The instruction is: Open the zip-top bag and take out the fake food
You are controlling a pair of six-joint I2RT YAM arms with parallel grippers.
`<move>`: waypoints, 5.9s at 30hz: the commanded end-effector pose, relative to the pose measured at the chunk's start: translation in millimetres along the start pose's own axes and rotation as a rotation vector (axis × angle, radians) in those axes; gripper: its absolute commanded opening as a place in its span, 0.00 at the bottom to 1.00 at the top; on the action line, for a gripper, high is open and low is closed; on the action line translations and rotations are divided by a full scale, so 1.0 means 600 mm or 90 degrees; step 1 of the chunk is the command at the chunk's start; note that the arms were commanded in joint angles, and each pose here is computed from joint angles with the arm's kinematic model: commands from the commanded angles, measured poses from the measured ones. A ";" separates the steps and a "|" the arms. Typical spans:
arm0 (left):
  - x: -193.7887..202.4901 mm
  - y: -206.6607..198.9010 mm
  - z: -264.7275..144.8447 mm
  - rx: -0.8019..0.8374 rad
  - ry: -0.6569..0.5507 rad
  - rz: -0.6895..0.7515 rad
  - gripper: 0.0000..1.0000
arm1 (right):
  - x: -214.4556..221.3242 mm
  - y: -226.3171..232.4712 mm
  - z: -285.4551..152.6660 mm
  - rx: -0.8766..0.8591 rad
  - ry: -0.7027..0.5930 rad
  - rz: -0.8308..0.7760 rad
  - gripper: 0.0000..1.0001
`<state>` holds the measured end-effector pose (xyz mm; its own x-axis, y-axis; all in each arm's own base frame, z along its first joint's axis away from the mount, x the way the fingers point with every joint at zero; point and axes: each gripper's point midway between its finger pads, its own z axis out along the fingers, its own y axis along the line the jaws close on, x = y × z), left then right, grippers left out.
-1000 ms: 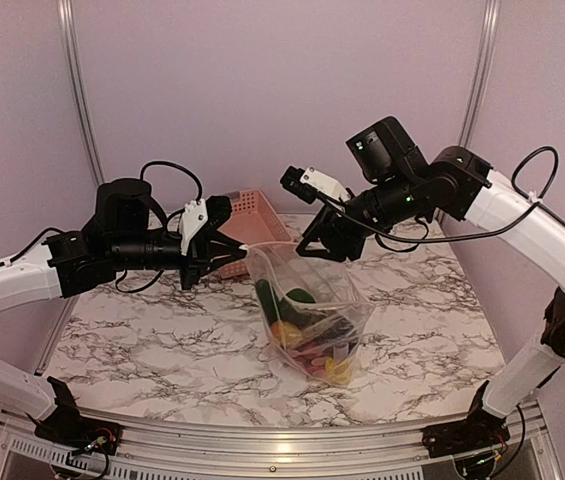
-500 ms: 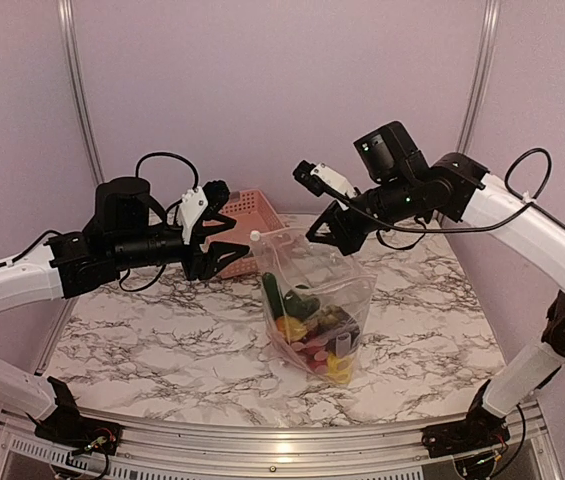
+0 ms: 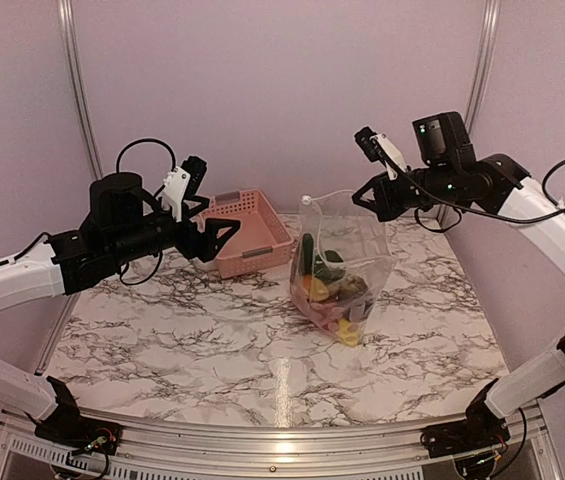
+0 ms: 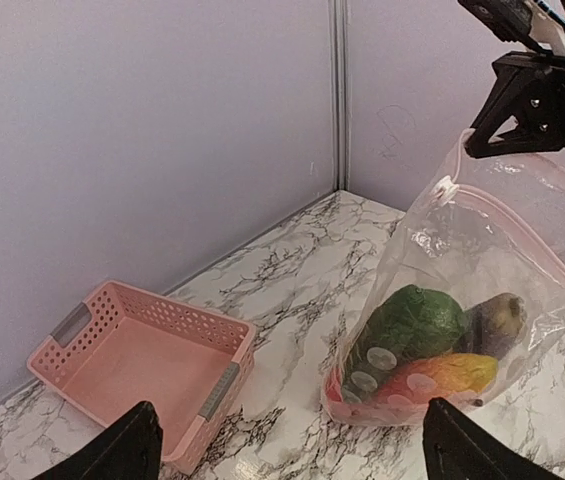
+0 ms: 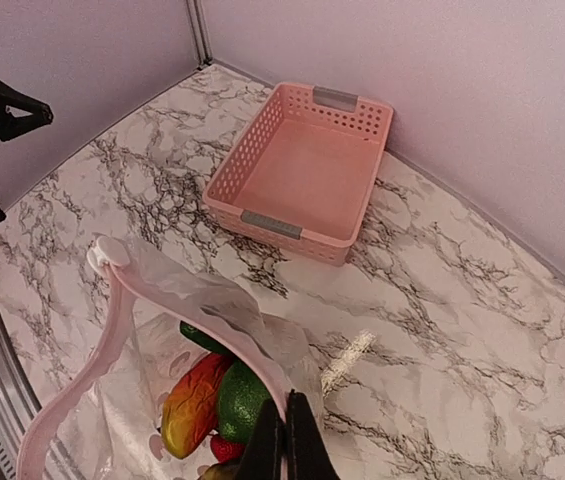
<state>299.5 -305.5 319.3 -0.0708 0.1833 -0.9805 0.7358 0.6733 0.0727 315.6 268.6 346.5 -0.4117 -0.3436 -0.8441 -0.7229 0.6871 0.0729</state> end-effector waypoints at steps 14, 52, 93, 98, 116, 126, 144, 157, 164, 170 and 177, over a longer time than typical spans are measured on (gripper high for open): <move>0.084 0.096 0.042 -0.157 0.068 -0.283 0.99 | 0.018 -0.140 0.015 0.151 -0.059 0.089 0.00; 0.210 -0.056 0.133 0.062 0.130 -0.461 0.79 | 0.109 0.040 0.238 -0.177 -0.030 0.161 0.00; 0.327 -0.040 0.094 0.030 0.144 -0.544 0.37 | 0.173 0.124 0.293 -0.259 0.010 0.178 0.00; 0.279 -0.065 0.070 0.078 0.080 -0.469 0.45 | 0.175 0.128 0.301 -0.266 0.014 0.177 0.00; 0.292 -0.134 0.178 0.155 0.045 -0.386 0.42 | 0.125 0.161 0.250 -0.284 -0.016 0.162 0.00; 0.312 -0.125 0.208 0.130 0.040 -0.466 0.41 | 0.104 0.211 0.250 -0.342 -0.029 0.167 0.00; 0.327 -0.131 0.257 0.146 0.018 -0.533 0.52 | 0.108 0.190 0.271 -0.278 -0.030 0.169 0.00; 0.351 -0.153 0.307 0.170 0.049 -0.554 0.74 | 0.129 0.179 0.281 -0.251 -0.018 0.174 0.00; 0.358 -0.162 0.322 0.180 0.063 -0.553 0.64 | 0.143 0.173 0.286 -0.237 -0.007 0.174 0.00; 0.331 -0.153 0.300 0.180 0.035 -0.551 0.40 | 0.151 0.164 0.284 -0.224 -0.005 0.175 0.00; 0.312 -0.139 0.265 0.161 0.027 -0.543 0.23 | 0.149 0.150 0.276 -0.217 -0.013 0.179 0.00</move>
<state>335.4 -450.1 78.5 -0.7096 -0.2652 -0.6528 0.5280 0.4134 -0.7419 301.5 409.8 177.8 -0.6318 -0.1814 -0.7536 -0.7195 0.4989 0.4831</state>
